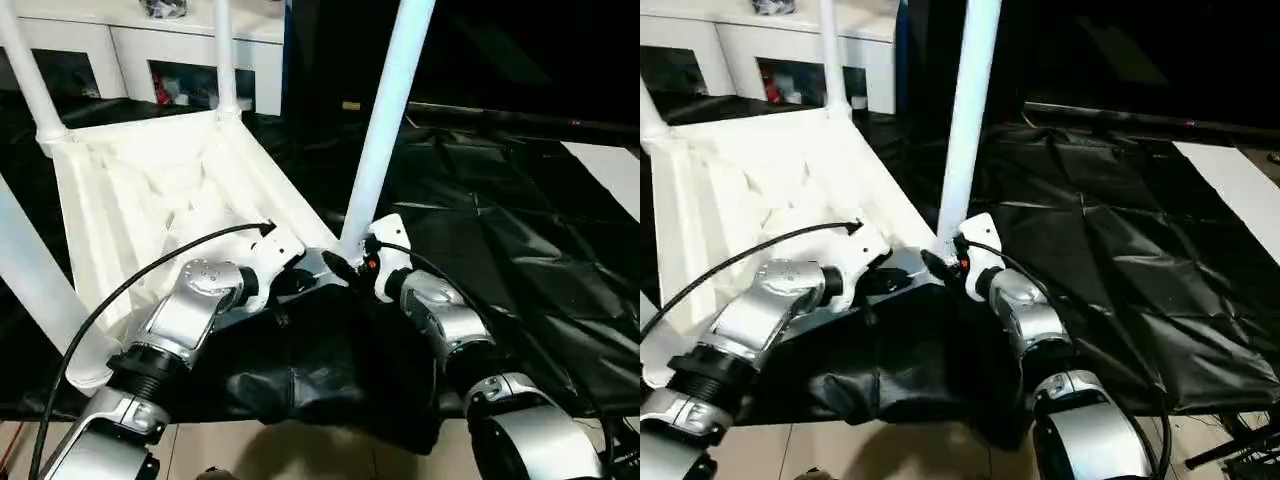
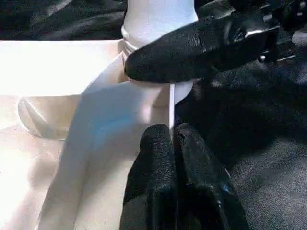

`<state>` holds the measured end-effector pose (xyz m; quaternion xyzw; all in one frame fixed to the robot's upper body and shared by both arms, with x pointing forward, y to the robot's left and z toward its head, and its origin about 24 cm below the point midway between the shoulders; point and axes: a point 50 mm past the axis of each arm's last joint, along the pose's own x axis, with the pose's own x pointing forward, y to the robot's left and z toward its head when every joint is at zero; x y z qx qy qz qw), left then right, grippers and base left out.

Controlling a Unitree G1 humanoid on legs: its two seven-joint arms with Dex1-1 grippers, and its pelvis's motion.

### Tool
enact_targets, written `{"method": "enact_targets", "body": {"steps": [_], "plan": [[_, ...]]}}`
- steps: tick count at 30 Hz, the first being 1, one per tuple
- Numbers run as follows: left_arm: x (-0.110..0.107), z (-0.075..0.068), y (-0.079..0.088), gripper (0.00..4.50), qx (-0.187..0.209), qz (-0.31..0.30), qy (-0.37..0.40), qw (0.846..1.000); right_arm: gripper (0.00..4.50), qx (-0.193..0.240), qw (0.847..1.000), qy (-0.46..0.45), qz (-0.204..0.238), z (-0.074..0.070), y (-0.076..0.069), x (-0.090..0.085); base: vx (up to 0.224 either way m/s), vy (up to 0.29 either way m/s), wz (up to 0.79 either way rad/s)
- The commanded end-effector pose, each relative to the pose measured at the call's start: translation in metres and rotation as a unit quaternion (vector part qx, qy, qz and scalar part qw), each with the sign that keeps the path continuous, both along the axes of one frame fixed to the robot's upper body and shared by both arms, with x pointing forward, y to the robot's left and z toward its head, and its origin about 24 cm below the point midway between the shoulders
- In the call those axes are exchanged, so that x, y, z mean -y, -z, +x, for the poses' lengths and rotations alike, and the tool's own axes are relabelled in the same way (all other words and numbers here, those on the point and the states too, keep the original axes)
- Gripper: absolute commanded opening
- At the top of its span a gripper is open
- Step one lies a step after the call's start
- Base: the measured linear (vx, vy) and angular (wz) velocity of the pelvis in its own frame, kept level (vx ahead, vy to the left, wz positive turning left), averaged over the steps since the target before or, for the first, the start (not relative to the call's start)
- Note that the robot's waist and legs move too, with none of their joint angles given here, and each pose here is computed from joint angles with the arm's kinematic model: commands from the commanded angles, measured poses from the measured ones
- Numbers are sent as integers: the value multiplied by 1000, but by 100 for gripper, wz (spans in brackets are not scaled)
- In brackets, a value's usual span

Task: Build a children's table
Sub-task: Rotate leg to tighten

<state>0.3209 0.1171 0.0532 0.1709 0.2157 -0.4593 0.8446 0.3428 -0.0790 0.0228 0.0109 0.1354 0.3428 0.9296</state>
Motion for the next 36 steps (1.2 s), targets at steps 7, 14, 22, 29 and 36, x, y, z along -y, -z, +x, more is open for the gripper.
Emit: {"method": "enact_targets", "body": {"steps": [7, 14, 22, 29, 36], "plan": [[14, -20, -3, 0, -26, -31, 119, 992, 399, 10, 980, -196, -20, -15, -2, -4, 0, 0, 0], [-1, -29, -8, 0, -45, -43, 177, 982, 399, -1, 962, -273, -10, -21, -6, 20, 8, 0, 0], [-22, -34, -12, 0, -70, -37, 214, 974, 322, -21, 938, -346, 6, -27, -11, 30, 0, 0, 0], [-28, -38, -12, 0, -83, -35, 223, 971, 277, -28, 930, -365, 11, -31, -10, 29, 0, 0, 0], [-24, -21, -10, 0, -35, -28, 148, 988, 269, -27, 950, -311, 7, -27, -4, 25, 0, 0, 0]]}}
